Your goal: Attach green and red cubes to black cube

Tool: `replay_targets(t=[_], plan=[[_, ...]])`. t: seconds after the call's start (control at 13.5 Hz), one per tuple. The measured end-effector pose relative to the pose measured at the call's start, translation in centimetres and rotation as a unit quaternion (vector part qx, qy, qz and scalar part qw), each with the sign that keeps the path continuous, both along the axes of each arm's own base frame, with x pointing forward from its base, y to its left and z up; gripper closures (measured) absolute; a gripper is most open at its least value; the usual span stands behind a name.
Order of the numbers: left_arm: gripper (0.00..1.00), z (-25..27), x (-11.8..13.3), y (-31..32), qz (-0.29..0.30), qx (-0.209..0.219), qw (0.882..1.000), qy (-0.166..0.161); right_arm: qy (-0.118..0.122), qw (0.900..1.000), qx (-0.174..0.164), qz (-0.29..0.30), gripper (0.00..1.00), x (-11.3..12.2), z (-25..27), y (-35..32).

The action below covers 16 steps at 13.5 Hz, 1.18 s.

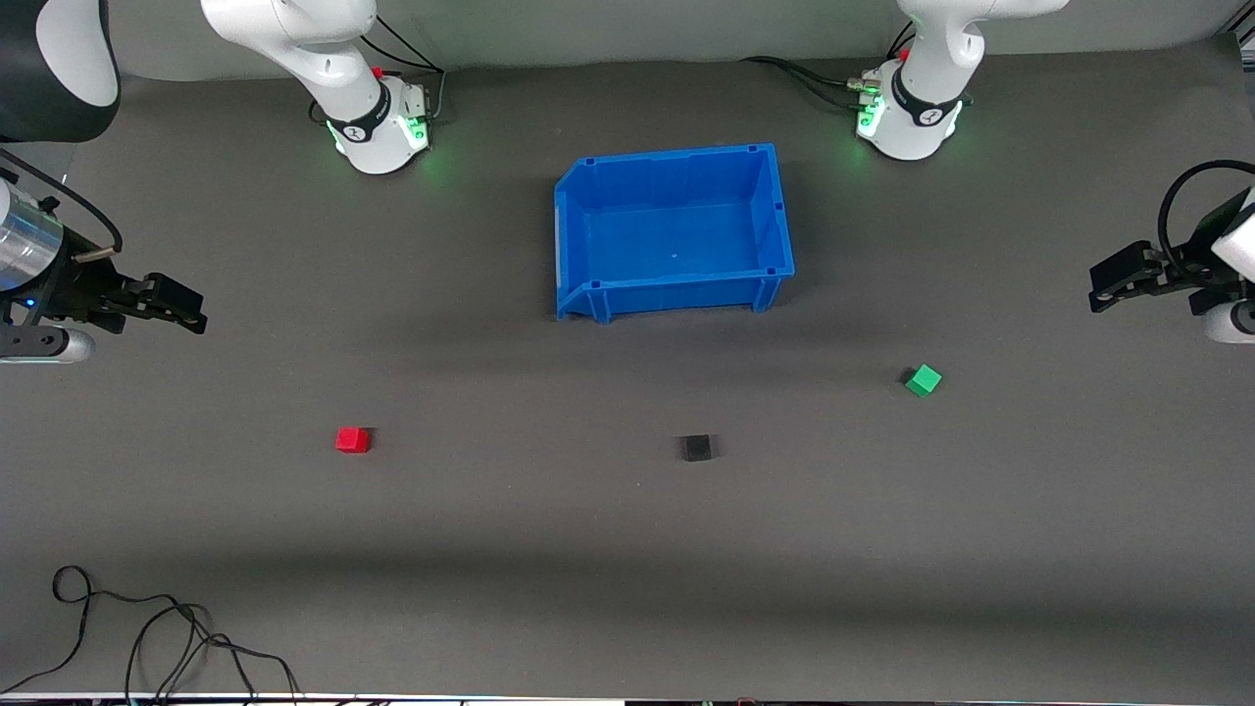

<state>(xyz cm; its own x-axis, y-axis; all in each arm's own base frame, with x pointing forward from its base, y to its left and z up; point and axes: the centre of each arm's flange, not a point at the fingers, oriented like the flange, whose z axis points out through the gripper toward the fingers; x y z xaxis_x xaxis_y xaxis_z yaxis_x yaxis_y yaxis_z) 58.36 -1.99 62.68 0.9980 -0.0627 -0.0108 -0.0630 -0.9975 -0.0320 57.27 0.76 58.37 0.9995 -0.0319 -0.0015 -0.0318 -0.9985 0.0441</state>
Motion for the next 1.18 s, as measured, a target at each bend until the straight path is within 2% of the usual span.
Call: replay_targets(t=[0.44, 0.81, 0.96, 1.18], plan=[[0.00, -0.6, 0.0, 0.1, 0.003, -0.008, 1.000, 0.013, 0.000, 1.000, 0.000, 0.000, 0.00, 0.0, 0.0, 0.0], [0.00, -1.9, 0.4, 0.1, 0.036, -0.014, 0.999, 0.026, 0.000, 1.000, 0.000, 0.000, 0.00, 0.0, 0.0, 0.0], [0.00, -4.2, 0.7, 0.3, 0.054, -0.011, 0.997, 0.045, 0.000, 1.000, 0.000, 0.000, 0.00, 0.0, 0.0, 0.0], [0.00, -10.1, 1.5, 0.5, 0.095, -0.007, 0.994, 0.055, 0.001, 1.000, 0.000, 0.000, 0.00, 0.0, -0.1, 0.0]])
